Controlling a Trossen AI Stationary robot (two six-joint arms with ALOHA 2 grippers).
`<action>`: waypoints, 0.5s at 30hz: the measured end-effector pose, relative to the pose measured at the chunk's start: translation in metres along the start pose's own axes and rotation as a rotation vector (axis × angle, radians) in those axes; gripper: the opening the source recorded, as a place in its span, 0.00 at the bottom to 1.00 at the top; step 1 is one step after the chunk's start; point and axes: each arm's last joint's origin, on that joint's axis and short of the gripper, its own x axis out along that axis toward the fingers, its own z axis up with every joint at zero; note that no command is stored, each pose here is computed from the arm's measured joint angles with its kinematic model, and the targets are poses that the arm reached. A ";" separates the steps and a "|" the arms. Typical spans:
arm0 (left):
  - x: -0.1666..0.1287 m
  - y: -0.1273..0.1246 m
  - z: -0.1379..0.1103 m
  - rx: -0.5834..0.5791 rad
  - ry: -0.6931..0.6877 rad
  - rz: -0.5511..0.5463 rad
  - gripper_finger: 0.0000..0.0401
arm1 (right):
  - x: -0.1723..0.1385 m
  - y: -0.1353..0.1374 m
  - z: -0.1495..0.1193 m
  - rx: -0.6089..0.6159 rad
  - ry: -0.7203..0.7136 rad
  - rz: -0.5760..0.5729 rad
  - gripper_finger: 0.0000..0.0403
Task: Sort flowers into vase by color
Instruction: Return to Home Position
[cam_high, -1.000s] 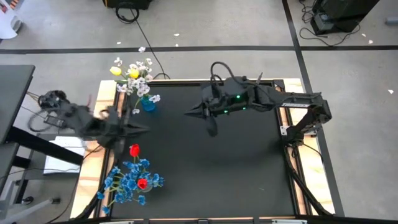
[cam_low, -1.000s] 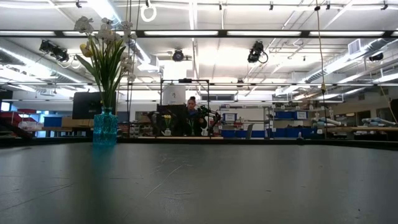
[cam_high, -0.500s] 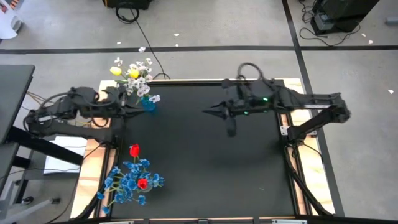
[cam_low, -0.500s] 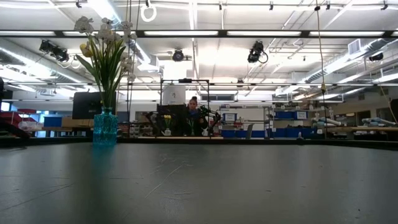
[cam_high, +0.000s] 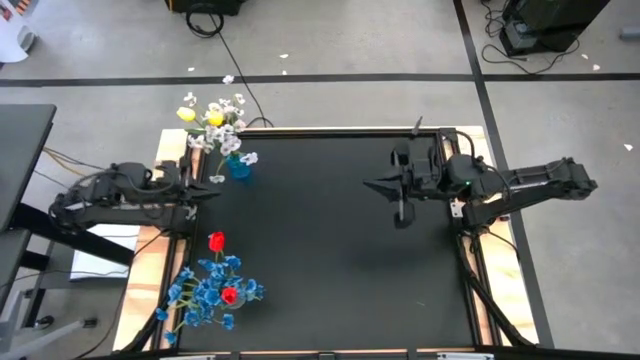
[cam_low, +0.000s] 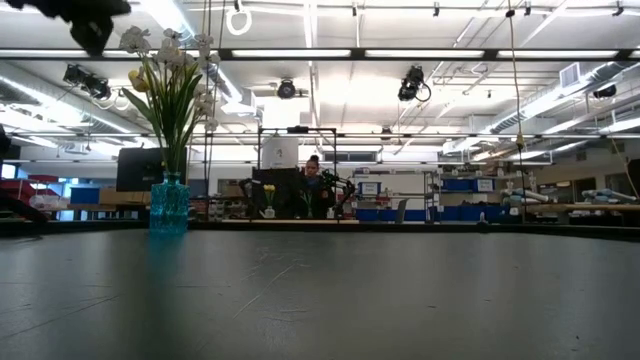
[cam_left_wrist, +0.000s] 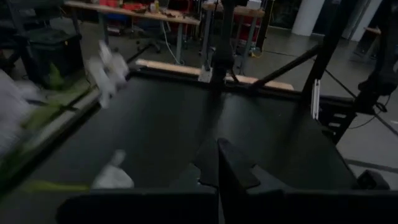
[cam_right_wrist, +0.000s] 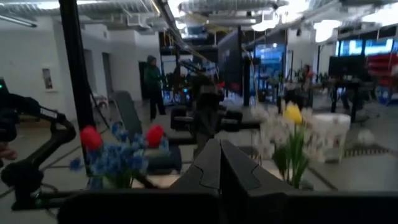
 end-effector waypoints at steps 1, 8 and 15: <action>0.003 0.000 -0.005 -0.006 0.005 -0.004 0.00 | -0.004 -0.001 -0.005 0.010 0.008 -0.009 0.02; 0.013 0.002 -0.026 0.019 0.003 -0.015 0.00 | -0.034 -0.004 -0.039 0.027 -0.036 -0.031 0.02; 0.014 0.002 -0.024 0.038 -0.045 -0.005 0.00 | -0.055 -0.007 -0.063 0.044 -0.102 -0.031 0.02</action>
